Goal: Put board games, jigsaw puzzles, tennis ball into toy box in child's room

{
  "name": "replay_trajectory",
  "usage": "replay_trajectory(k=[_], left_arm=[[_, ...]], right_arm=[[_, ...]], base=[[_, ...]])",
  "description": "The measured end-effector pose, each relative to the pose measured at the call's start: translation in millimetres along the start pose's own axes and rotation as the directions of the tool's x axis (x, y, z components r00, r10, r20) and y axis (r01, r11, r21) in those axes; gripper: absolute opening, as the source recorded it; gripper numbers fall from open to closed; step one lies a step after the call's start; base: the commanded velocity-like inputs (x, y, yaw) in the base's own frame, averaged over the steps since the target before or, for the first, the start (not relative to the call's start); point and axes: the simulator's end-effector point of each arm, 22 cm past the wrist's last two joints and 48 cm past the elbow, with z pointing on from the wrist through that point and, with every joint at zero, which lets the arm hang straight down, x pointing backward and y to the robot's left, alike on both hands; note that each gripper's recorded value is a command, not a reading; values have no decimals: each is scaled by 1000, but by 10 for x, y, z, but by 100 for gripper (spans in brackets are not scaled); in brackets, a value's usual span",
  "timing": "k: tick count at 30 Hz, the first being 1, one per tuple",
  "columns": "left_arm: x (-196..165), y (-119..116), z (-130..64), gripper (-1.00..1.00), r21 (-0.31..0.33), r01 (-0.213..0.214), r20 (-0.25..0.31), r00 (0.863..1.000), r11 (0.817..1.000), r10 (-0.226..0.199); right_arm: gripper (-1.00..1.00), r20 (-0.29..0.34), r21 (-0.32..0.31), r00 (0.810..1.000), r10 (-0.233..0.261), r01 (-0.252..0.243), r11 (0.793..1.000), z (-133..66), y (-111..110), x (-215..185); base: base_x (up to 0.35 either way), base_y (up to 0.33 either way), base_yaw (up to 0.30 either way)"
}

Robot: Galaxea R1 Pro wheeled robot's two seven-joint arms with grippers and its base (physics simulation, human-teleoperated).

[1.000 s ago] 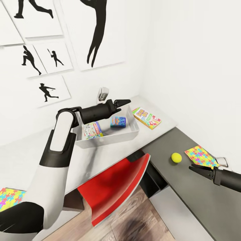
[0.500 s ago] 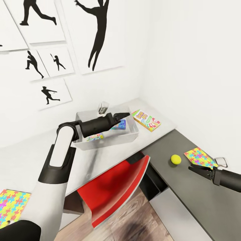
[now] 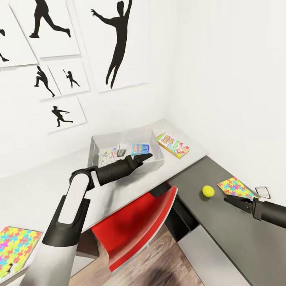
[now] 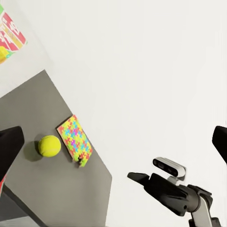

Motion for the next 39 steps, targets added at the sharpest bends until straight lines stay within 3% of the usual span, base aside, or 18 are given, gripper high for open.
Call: replay_trajectory(k=[5, 11, 22, 39], left_arm=[[136, 64, -111, 100, 27, 43, 18, 999, 999, -43], [195, 48, -219, 100, 62, 54, 25, 998, 997, -56], [187, -62, -319, 100, 104, 43, 35, 998, 994, -47], [41, -88, -493, 100, 102, 32, 80, 996, 994, -41]], right_arm=[[100, 7, 2, 1000, -7, 7, 1000, -21, 18, -28], [100, 13, 0, 1000, -14, 14, 1000, -29, 53, -50], [100, 23, -6, 999, -29, 29, 1000, -43, 122, -86], [100, 39, -11, 998, -49, 50, 999, -101, 216, -157]], base=[[0, 0, 0], [0, 0, 0], [0, 0, 0], [0, 0, 0]])
